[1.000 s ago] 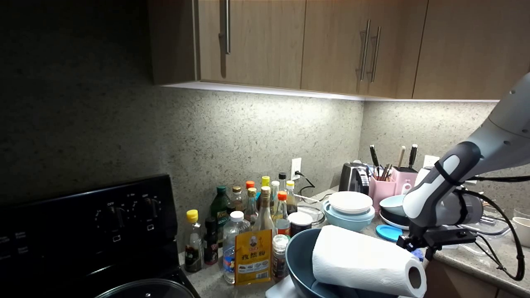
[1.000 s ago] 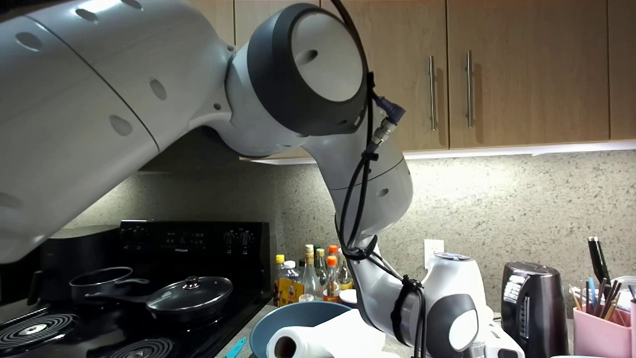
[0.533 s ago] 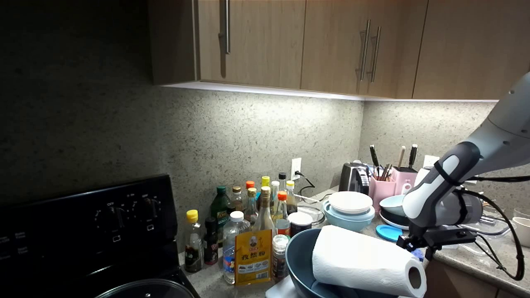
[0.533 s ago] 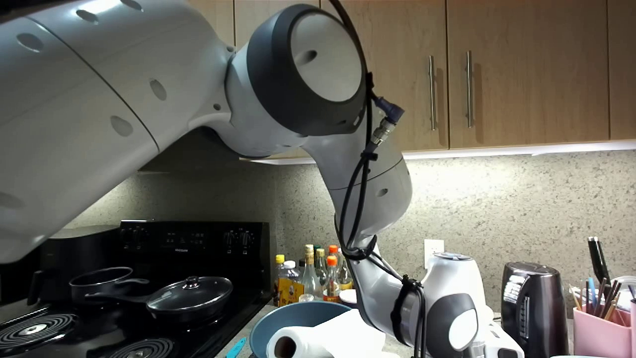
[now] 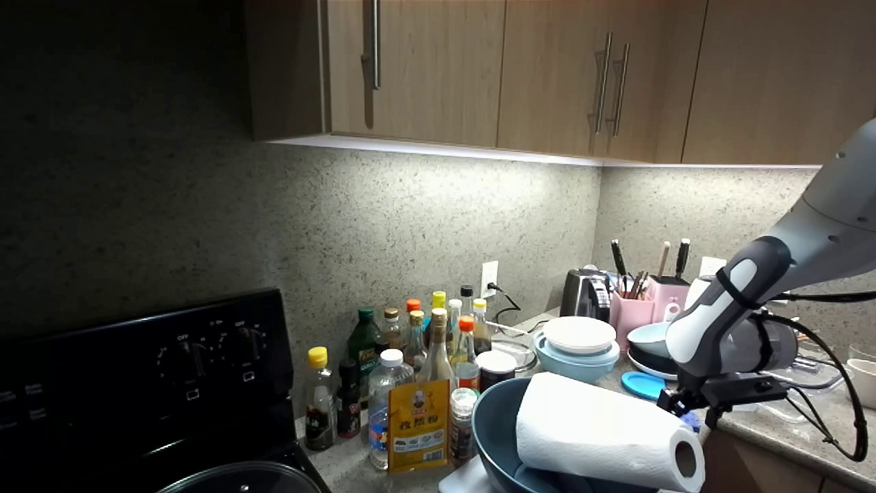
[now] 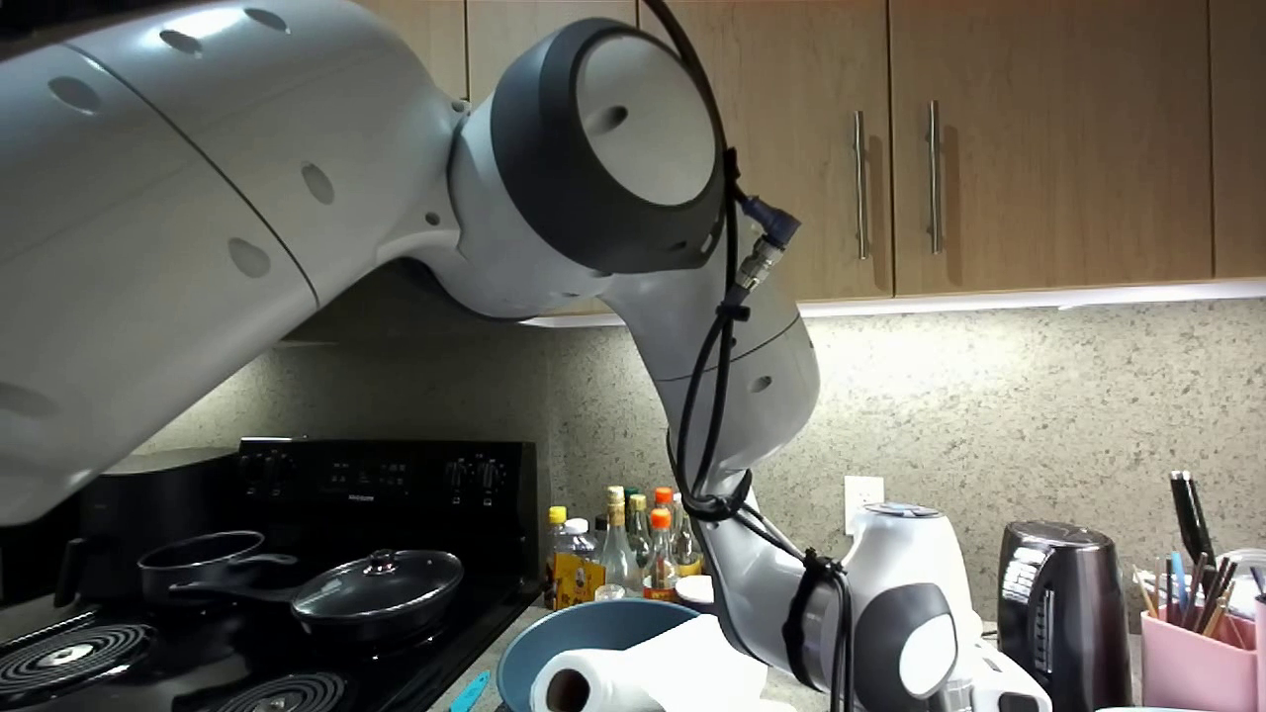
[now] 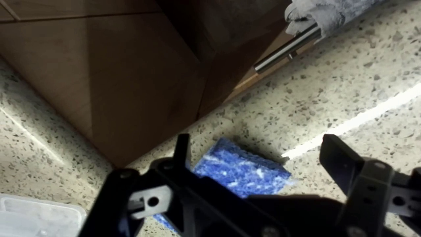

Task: Place the paper towel roll and blue sponge in the blue bowl on the left

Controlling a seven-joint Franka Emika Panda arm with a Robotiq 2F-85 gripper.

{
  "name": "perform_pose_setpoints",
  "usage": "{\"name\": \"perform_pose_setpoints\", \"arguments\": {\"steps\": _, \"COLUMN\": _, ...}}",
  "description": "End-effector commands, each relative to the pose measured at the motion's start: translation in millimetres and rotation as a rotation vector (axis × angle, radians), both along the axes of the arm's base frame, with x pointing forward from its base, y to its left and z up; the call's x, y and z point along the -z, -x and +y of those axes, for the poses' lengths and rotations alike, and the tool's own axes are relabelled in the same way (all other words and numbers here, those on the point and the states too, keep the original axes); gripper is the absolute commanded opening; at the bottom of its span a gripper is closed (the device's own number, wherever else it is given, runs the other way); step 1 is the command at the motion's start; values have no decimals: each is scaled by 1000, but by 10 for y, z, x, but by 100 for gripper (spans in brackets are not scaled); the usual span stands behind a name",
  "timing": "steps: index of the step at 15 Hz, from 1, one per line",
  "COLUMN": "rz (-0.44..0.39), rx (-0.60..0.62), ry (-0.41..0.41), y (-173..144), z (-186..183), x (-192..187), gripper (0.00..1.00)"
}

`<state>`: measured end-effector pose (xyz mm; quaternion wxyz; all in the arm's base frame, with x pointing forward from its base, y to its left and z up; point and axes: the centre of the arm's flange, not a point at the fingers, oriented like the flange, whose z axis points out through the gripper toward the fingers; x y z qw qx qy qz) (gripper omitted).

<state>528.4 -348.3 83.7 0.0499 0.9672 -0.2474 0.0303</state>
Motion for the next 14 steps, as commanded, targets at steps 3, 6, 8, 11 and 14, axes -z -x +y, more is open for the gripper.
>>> {"name": "perform_pose_setpoints", "arguments": {"steps": 3, "rz": -1, "rx": 22, "ry": 33, "y": -57, "z": -123, "x": 48, "gripper": 100}}
{"name": "perform_pose_setpoints", "arguments": {"steps": 6, "rz": -1, "rx": 18, "ry": 29, "y": -85, "z": -160, "x": 77, "gripper": 100}}
{"name": "perform_pose_setpoints", "arguments": {"steps": 8, "rz": 0, "rx": 16, "ry": 30, "y": -99, "z": -163, "x": 101, "gripper": 100}}
{"name": "perform_pose_setpoints", "arguments": {"steps": 11, "rz": 1, "rx": 15, "ry": 35, "y": -104, "z": -170, "x": 128, "gripper": 73}}
{"name": "perform_pose_setpoints", "arguments": {"steps": 14, "rz": 0, "rx": 11, "ry": 38, "y": -106, "z": -172, "x": 152, "gripper": 53}}
